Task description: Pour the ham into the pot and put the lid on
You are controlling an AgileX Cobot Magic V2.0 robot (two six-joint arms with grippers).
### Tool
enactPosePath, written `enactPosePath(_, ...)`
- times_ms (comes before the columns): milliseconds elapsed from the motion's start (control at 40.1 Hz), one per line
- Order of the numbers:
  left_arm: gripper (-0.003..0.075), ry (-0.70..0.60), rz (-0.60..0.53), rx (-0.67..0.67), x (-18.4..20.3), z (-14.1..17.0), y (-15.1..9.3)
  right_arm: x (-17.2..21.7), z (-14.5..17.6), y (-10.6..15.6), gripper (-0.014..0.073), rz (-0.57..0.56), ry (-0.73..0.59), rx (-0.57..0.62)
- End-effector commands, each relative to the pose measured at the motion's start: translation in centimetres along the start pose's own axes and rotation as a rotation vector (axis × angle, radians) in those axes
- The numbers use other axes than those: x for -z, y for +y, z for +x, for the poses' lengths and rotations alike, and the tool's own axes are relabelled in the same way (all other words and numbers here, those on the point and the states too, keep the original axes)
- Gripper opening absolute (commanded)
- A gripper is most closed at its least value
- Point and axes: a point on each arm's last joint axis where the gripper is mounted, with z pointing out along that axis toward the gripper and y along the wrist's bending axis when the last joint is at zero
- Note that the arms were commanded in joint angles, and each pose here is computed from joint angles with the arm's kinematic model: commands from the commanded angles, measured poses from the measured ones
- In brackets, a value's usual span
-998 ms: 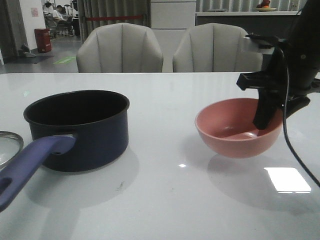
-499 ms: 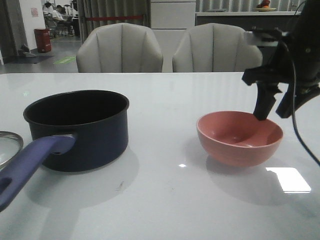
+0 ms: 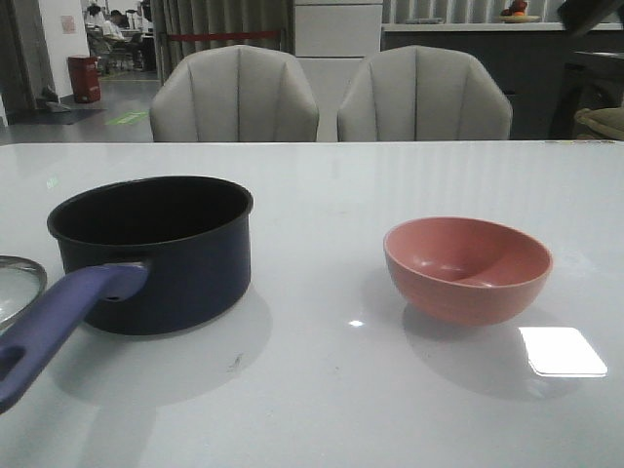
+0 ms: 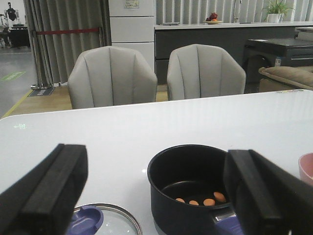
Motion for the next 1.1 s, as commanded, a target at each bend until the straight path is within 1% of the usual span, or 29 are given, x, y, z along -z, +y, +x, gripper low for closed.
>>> enactPosePath(0, 0.0603, -0.102, 0.005, 0.009, 0.1, -1.6, 0.0, 3.8, -0.6, 0.1, 0.0421, 0.028, -0.229, 0.004)
enactPosePath(100, 0.0603, -0.102, 0.005, 0.009, 0.1, -1.6, 0.0, 7.1, 0.9, 0.2, 0.0421, 0.040, -0.356, 0.006)
enactPosePath(274, 0.0603, -0.102, 0.005, 0.009, 0.1, -1.6, 0.0, 10.8, 5.4, 0.5, 0.0421, 0.052, -0.488, 0.009)
enactPosePath(374, 0.0603, -0.102, 0.005, 0.009, 0.1, -1.6, 0.0, 11.4, 8.2, 0.5, 0.0421, 0.060, -0.537, 0.008)
enactPosePath(499, 0.0603, -0.102, 0.005, 0.009, 0.1, -1.6, 0.0, 10.9, 11.2, 0.5, 0.0421, 0.069, -0.550, 0.006)
enactPosePath(673, 0.0603, -0.102, 0.005, 0.009, 0.1, -1.6, 0.0, 9.7, 13.1, 0.4, 0.0415, 0.076, -0.523, 0.003)
enactPosePath(723, 0.0603, -0.102, 0.005, 0.009, 0.1, -1.6, 0.0, 9.6, 13.3, 0.4, 0.0380, 0.076, -0.517, 0.003)
enactPosePath(773, 0.0603, -0.102, 0.005, 0.009, 0.1, -1.6, 0.0, 9.5, 13.4, 0.3, 0.0302, 0.076, -0.512, 0.002)
enactPosePath(848, 0.0603, -0.099, 0.005, 0.009, 0.1, -1.5, 0.0, 9.5, 13.5, 0.4, 0.0125, 0.074, -0.503, 0.002)
enactPosePath(923, 0.0603, -0.067, 0.011, 0.038, 0.1, -1.2, -0.1, 9.5, 13.5, 0.4, 0.0166, 0.074, -0.501, 0.002)
enactPosePath(1072, 0.0606, 0.001, 0.016, 0.041, -0.1, -1.1, -0.1, 9.5, 13.5, 0.4, 0.0169, 0.074, -0.501, 0.002)
